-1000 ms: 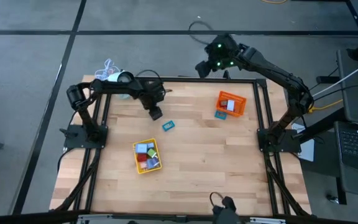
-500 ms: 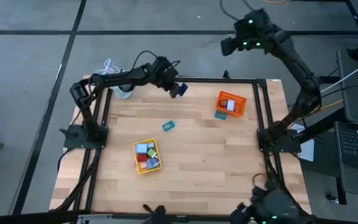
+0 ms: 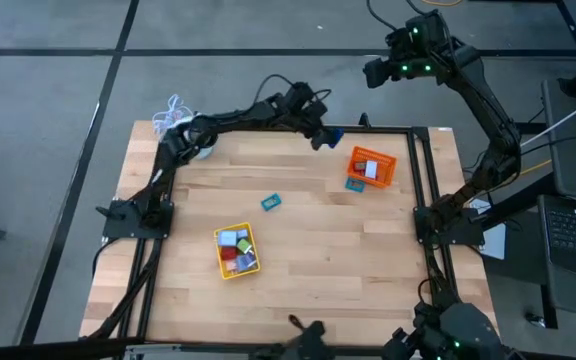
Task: Pick & Place Office items
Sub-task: Put the blue digital timer into the orange bin, then put the bottom light blue digital timer into the orange bin
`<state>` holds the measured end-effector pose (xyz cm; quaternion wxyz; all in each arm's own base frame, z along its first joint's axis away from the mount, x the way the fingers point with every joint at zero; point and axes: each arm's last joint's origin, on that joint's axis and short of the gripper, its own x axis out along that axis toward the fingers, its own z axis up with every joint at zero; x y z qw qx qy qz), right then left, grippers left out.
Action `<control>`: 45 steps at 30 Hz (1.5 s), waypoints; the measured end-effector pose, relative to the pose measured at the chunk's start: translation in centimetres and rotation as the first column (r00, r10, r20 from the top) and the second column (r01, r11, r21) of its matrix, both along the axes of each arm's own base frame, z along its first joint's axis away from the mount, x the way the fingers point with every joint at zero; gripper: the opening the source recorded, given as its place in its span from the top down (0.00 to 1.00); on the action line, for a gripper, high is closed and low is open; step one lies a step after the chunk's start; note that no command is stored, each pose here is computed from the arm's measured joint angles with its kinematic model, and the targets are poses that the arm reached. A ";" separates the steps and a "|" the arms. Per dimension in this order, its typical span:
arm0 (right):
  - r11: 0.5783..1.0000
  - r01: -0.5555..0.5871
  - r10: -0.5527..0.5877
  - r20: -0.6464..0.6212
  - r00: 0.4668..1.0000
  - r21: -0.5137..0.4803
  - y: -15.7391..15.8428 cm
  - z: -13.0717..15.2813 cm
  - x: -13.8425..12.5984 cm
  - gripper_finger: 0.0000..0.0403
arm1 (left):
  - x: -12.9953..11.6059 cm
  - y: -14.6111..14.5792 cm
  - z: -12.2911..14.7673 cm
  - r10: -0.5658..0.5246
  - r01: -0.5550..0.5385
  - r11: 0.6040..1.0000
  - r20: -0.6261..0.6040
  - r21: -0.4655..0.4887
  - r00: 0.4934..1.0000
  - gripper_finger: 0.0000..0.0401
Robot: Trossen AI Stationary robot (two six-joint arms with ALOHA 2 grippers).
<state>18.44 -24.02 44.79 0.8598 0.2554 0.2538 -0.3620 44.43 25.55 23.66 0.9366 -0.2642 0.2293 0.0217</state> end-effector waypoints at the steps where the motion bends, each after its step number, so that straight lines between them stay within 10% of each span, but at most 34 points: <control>1: 1.000 -0.001 0.001 -0.001 1.000 0.002 0.0 0.0 0.0 0.53 | 0.8 0.1 -0.2 -0.010 0.010 1.000 0.009 -0.002 1.000 0.67; 15: 1.000 -0.001 0.001 -0.001 1.000 0.010 0.0 -0.1 0.0 0.53 | 8.3 0.2 -5.8 -0.133 0.145 0.985 0.129 -0.091 0.983 0.67; 34: 0.999 0.029 -0.029 0.023 0.999 0.030 0.0 0.0 0.0 0.53 | 9.3 -0.6 -8.5 -0.138 0.152 0.984 0.144 -0.094 0.980 0.66; 40: 0.999 0.029 -0.030 0.023 0.999 0.030 0.0 0.0 0.0 0.53 | 9.5 -0.6 -8.2 -0.131 0.153 0.981 0.172 -0.121 0.976 0.35; 45: 0.999 0.029 -0.030 0.023 0.999 0.031 0.0 0.0 0.0 0.53 | 9.5 -0.6 -8.2 -0.142 0.164 0.979 0.175 -0.124 0.974 0.29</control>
